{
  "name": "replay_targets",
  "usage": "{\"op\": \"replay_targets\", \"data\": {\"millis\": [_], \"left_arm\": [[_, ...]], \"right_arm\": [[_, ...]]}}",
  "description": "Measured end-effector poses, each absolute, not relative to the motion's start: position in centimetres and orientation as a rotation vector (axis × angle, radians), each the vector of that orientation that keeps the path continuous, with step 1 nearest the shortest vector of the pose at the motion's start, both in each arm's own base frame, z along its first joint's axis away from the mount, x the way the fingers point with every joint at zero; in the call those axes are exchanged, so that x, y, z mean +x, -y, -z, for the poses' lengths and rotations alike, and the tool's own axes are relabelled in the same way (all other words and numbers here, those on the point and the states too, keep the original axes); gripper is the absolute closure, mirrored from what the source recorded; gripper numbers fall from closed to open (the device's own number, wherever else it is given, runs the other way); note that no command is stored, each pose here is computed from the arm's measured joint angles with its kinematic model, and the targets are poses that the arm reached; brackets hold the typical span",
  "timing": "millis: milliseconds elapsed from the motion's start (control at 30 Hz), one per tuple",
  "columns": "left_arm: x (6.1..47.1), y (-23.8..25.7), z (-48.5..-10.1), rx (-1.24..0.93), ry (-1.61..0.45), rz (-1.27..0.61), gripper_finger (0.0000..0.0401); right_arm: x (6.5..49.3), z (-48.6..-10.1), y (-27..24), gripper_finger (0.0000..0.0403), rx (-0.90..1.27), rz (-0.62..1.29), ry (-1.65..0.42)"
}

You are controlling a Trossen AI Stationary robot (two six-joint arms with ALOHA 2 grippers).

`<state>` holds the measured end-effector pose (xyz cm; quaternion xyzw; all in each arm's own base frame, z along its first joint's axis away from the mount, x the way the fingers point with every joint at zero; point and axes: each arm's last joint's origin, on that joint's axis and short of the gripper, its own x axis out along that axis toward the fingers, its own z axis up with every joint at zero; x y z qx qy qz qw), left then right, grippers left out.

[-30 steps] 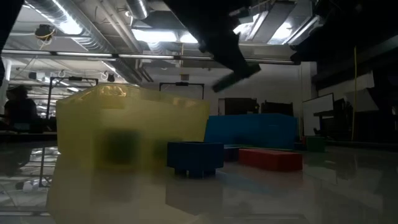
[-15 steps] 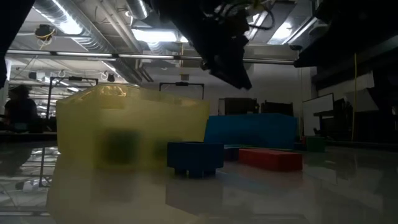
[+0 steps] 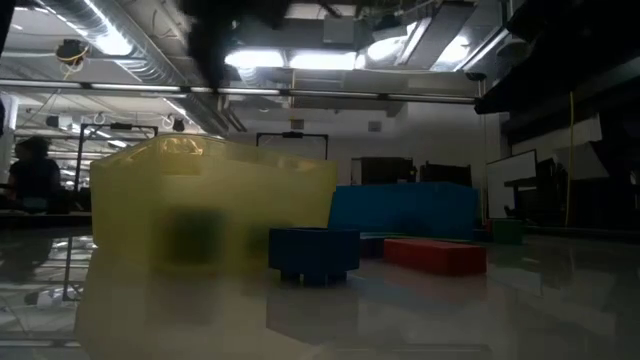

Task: Sort blocks by size
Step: Put the large yellow wooden block into the blue bin

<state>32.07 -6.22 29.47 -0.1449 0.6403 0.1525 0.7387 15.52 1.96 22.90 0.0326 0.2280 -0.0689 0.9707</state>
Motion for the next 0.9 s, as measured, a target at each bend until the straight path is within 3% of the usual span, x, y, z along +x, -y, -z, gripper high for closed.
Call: {"op": "replay_targets", "data": {"millis": [233, 467, 900], "left_arm": [[29.4, 13.2, -29.1, -0.168, -1.462, -0.189, 0.0191], [26.6, 17.9, -26.1, -0.083, -1.489, -0.132, 0.0191], [24.0, 18.9, -19.3, 0.01, -1.506, -0.091, 0.0191]], "right_arm": [[15.5, -22.9, -2.0, 0.0214, 0.066, 0.139, -0.46], [15.5, -22.9, -2.0, 0.0214, 0.066, 0.139, -0.46], [15.5, -22.9, -2.0, 0.0214, 0.066, 0.139, -0.46]]}}
